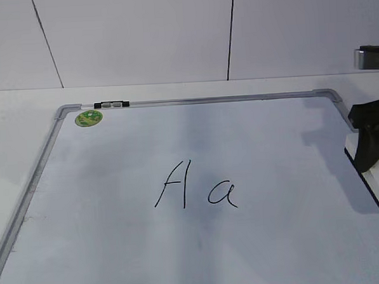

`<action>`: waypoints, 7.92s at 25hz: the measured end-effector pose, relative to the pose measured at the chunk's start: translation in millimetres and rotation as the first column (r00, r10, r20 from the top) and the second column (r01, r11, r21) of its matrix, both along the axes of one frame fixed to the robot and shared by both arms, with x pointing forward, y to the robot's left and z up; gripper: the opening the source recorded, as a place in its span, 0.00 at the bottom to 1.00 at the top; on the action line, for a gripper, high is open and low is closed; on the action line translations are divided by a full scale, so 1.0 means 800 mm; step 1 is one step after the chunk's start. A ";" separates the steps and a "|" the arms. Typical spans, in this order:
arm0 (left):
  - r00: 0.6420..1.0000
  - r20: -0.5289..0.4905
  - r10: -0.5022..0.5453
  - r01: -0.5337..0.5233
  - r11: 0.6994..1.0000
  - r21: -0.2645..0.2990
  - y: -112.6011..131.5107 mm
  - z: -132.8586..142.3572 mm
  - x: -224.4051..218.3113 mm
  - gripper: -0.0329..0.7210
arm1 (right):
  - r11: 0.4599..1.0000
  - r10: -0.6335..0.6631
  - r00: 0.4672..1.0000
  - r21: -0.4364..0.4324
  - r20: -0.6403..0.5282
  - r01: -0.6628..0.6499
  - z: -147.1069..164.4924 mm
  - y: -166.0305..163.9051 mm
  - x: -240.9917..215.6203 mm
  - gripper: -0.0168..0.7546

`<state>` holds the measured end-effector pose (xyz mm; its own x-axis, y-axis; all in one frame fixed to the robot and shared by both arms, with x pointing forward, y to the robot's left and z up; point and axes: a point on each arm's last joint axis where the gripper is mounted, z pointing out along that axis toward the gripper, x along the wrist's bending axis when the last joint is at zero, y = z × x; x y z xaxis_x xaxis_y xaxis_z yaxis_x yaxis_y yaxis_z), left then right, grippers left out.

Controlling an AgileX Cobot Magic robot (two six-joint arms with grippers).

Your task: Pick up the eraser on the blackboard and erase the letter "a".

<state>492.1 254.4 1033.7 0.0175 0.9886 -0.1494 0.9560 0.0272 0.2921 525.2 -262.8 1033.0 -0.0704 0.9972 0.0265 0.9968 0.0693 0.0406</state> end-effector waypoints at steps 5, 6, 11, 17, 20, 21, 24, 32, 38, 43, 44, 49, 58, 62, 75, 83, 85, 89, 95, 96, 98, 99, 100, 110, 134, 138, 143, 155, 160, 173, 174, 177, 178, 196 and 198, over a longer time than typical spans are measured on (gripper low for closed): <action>1.000 -0.031 -0.002 0.003 1.000 0.010 -0.005 -0.011 0.037 0.36 | 1.000 0.031 1.000 0.004 0.000 -0.031 0.000 0.012 -0.002 0.72; 0.999 -0.042 -0.003 0.004 1.000 0.013 -0.006 -0.016 0.043 0.36 | 0.999 0.044 0.999 0.004 0.001 -0.044 0.001 0.017 -0.002 0.72; 0.996 -0.083 -0.010 0.013 0.999 0.039 -0.008 -0.036 0.069 0.36 | 0.997 0.081 0.997 -0.002 0.001 -0.081 0.001 0.029 -0.003 0.72; 0.992 -0.127 -0.011 0.019 0.998 0.056 -0.009 -0.064 0.087 0.36 | 0.996 0.086 0.995 0.001 -0.041 -0.086 -0.015 0.032 0.004 0.72; 0.989 -0.150 -0.010 0.019 0.998 0.061 -0.010 -0.077 0.095 0.36 | 0.995 0.098 0.994 -0.001 -0.058 -0.098 -0.021 0.037 0.006 0.72; 0.987 -0.158 -0.009 0.019 0.998 0.062 -0.011 -0.080 0.097 0.36 | 0.995 0.099 0.993 0.001 -0.061 -0.100 -0.022 0.038 0.006 0.72; 0.986 -0.167 -0.008 0.019 0.998 0.063 -0.011 -0.091 0.102 0.36 | 0.995 0.104 0.992 0.002 -0.065 -0.104 -0.023 0.040 0.006 0.72; 0.985 -0.174 0.007 0.005 0.997 0.071 -0.006 -0.108 0.110 0.36 | 0.995 0.104 0.992 0.002 -0.068 -0.104 -0.025 0.040 0.006 0.72; 0.982 -0.188 0.022 -0.008 0.997 0.074 -0.002 -0.117 0.113 0.36 | 0.994 0.107 0.992 0.002 -0.068 -0.107 -0.025 0.040 0.006 0.72; 0.980 -0.199 0.025 -0.010 0.997 0.076 -0.002 -0.122 0.114 0.36 | 0.994 0.109 0.992 0.005 -0.069 -0.109 -0.025 0.041 0.006 0.72; 0.980 -0.200 0.025 -0.010 0.997 0.076 -0.002 -0.123 0.114 0.36 | 0.994 0.109 0.992 0.005 -0.069 -0.109 -0.025 0.041 0.006 0.72; 0.980 -0.196 0.025 -0.011 0.997 0.075 -0.002 -0.123 0.114 0.36 | 0.994 0.110 0.992 0.009 -0.069 -0.109 -0.025 0.041 0.006 0.72; 0.979 -0.204 0.026 -0.010 0.997 0.077 -0.002 -0.130 0.117 0.36 | 0.994 0.109 0.992 0.016 -0.070 -0.108 -0.025 0.042 0.006 0.72; 0.978 -0.205 0.026 -0.010 0.997 0.077 -0.002 -0.131 0.117 0.36 | 0.994 0.113 0.991 0.016 -0.069 -0.112 -0.025 0.042 0.006 0.72; 0.978 -0.204 0.028 -0.013 0.997 0.073 -0.003 -0.131 0.117 0.29 | 0.993 0.118 0.991 0.023 -0.070 -0.116 -0.025 0.043 0.006 0.72; 0.978 -0.205 0.031 -0.018 0.998 0.067 -0.003 -0.130 0.117 0.13 | 0.993 0.118 0.991 0.026 -0.068 -0.117 -0.024 0.043 0.006 0.72; 0.978 -0.205 0.033 -0.020 0.998 0.067 -0.003 -0.130 0.117 0.11 | 0.993 0.118 0.991 0.026 -0.068 -0.117 -0.024 0.043 0.006 0.72; 0.978 -0.205 0.036 -0.023 0.998 0.065 -0.003 -0.130 0.117 0.09 | 0.993 0.120 0.990 0.028 -0.068 -0.118 -0.024 0.044 0.006 0.72; 0.978 -0.206 0.041 -0.028 0.998 0.063 -0.003 -0.130 0.117 0.07 | 0.993 0.119 0.990 0.030 -0.069 -0.117 -0.024 0.044 0.006 0.72; 0.978 -0.206 0.042 -0.030 0.998 0.063 -0.003 -0.130 0.117 0.07 | 0.993 0.119 0.990 0.030 -0.069 -0.117 -0.024 0.044 0.006 0.72; 0.978 -0.206 0.042 -0.030 0.998 0.063 -0.003 -0.130 0.117 0.07 | 0.993 0.119 0.990 0.030 -0.069 -0.117 -0.024 0.044 0.006 0.72; 0.978 -0.206 0.042 -0.030 0.998 0.063 -0.003 -0.130 0.117 0.07 | 0.993 0.119 0.990 0.030 -0.069 -0.117 -0.024 0.044 0.006 0.72; 0.978 -0.206 0.043 -0.031 0.998 0.062 -0.004 -0.130 0.117 0.07 | 0.993 0.119 0.990 0.030 -0.069 -0.117 -0.024 0.044 0.006 0.72; 0.978 -0.205 0.043 -0.031 0.998 0.062 -0.004 -0.130 0.117 0.07 | 0.992 0.120 0.991 0.032 -0.057 -0.118 -0.021 0.044 0.008 0.72; 0.978 -0.204 0.043 -0.031 0.998 0.062 -0.004 -0.130 0.117 0.07 | 0.941 0.335 0.941 0.021 0.047 -0.337 -0.037 0.151 0.047 0.71; 0.978 -0.204 0.043 -0.031 0.998 0.062 -0.004 -0.130 0.117 0.07 | 0.940 0.339 0.939 0.021 0.055 -0.340 -0.048 0.156 0.054 0.71; 0.978 -0.202 0.043 -0.031 0.998 0.062 -0.004 -0.130 0.118 0.07 | 0.938 0.344 0.938 0.017 0.029 -0.345 -0.065 0.161 0.059 0.71; 0.979 -0.201 0.043 -0.032 0.998 0.062 -0.004 -0.130 0.118 0.07 | 0.935 0.354 0.935 0.037 0.012 -0.354 -0.086 0.176 0.067 0.71; 0.979 -0.200 0.043 -0.032 0.998 0.061 -0.004 -0.130 0.118 0.07 | 0.935 0.353 0.936 0.038 0.003 -0.353 -0.093 0.178 0.071 0.71; 0.979 -0.197 0.044 -0.032 0.998 0.061 -0.004 -0.130 0.118 0.07 | 0.921 0.389 0.921 0.031 -0.003 -0.389 -0.095 0.194 0.067 0.71; 0.980 -0.196 0.044 -0.032 0.998 0.061 -0.004 -0.130 0.118 0.07 | 0.913 0.407 0.913 0.027 0.000 -0.407 -0.095 0.199 0.064 0.71; 0.980 -0.196 0.044 -0.032 0.998 0.061 -0.004 -0.130 0.118 0.07 | 0.896 0.443 0.897 0.025 0.007 -0.443 -0.094 0.215 0.056 0.71; 0.980 -0.196 0.044 -0.032 0.998 0.061 -0.004 -0.130 0.118 0.07 | 0.892 0.452 0.892 0.025 0.009 -0.452 -0.094 0.218 0.054 0.71; 0.981 -0.190 0.043 -0.032 0.998 0.062 -0.004 -0.130 0.119 0.07 | 0.907 0.421 0.907 -0.012 0.012 -0.421 -0.095 0.217 0.055 0.71; 0.981 -0.188 0.043 -0.032 0.998 0.062 -0.004 -0.130 0.119 0.07 | 0.916 0.401 0.916 -0.007 0.010 -0.401 -0.095 0.210 0.059 0.71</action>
